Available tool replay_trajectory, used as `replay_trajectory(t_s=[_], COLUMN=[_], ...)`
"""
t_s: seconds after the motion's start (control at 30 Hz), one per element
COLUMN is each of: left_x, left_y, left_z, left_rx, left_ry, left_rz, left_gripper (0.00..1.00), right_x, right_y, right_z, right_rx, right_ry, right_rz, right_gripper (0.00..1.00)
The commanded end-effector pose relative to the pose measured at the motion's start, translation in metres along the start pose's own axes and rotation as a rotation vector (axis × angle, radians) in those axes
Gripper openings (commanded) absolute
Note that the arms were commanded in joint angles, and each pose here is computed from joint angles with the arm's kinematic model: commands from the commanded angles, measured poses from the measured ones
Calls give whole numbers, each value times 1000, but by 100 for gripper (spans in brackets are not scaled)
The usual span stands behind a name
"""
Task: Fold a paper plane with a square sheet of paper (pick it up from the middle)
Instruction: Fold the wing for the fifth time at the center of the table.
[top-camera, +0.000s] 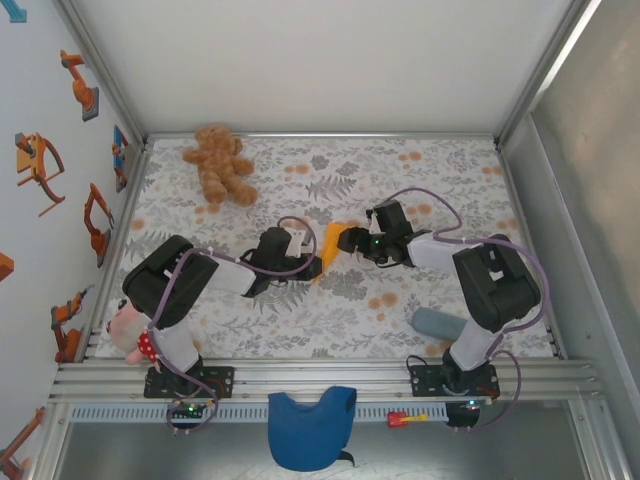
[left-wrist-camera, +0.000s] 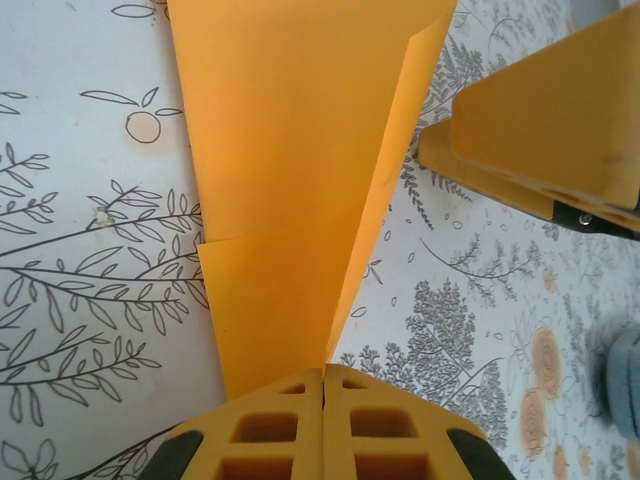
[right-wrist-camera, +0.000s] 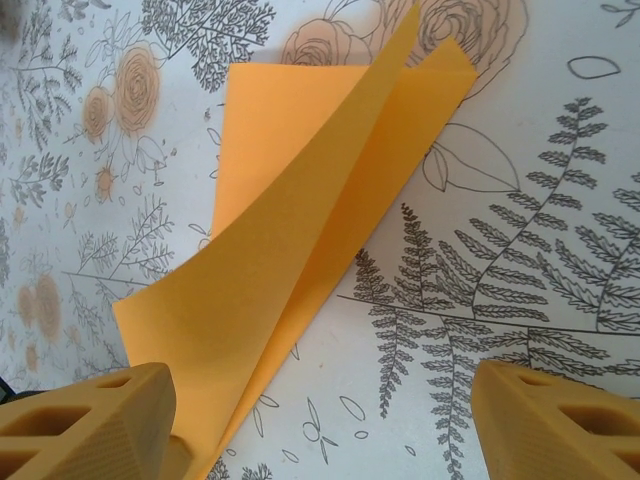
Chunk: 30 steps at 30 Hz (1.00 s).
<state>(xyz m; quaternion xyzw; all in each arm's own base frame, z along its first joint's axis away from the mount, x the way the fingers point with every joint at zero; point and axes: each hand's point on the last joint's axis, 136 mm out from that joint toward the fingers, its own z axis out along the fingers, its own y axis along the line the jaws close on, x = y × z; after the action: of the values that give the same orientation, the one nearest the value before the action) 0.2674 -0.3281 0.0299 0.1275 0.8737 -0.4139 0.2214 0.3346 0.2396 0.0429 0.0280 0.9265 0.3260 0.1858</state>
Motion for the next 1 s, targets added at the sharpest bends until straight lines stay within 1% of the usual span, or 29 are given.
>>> replay_trajectory(t_s=[0.0,0.13,0.33,0.47,0.6,0.83,0.97], left_x=[-2,-2,-2,-5,-10,-8,-6], left_y=[-3,-5,-4,-2,-2,1,3], left_z=[-1,1,4,3,2,6,8], left_rx=[44,62,71,87,122,131,125], left_ry=[13,40,59,55,36,44,53], left_rz=[-69,-125,-208,-279,-345,-386,-397], left_gripper=[3,2,2,2,2,2,2], right_x=[-4,-1,-1,-4,-6,-6,-9], right_y=[10,13,14,8,6,7,7], right_z=[-4,0,6,10,14,23,25], right_rx=[-33,-31,-21,31,41,44,52], right_ry=[-6,35,70,76,77,107,107], right_rz=[-74,-120,-133,-120,-107,-104,-104], right_gripper=[77,77,76,74,72,71,72])
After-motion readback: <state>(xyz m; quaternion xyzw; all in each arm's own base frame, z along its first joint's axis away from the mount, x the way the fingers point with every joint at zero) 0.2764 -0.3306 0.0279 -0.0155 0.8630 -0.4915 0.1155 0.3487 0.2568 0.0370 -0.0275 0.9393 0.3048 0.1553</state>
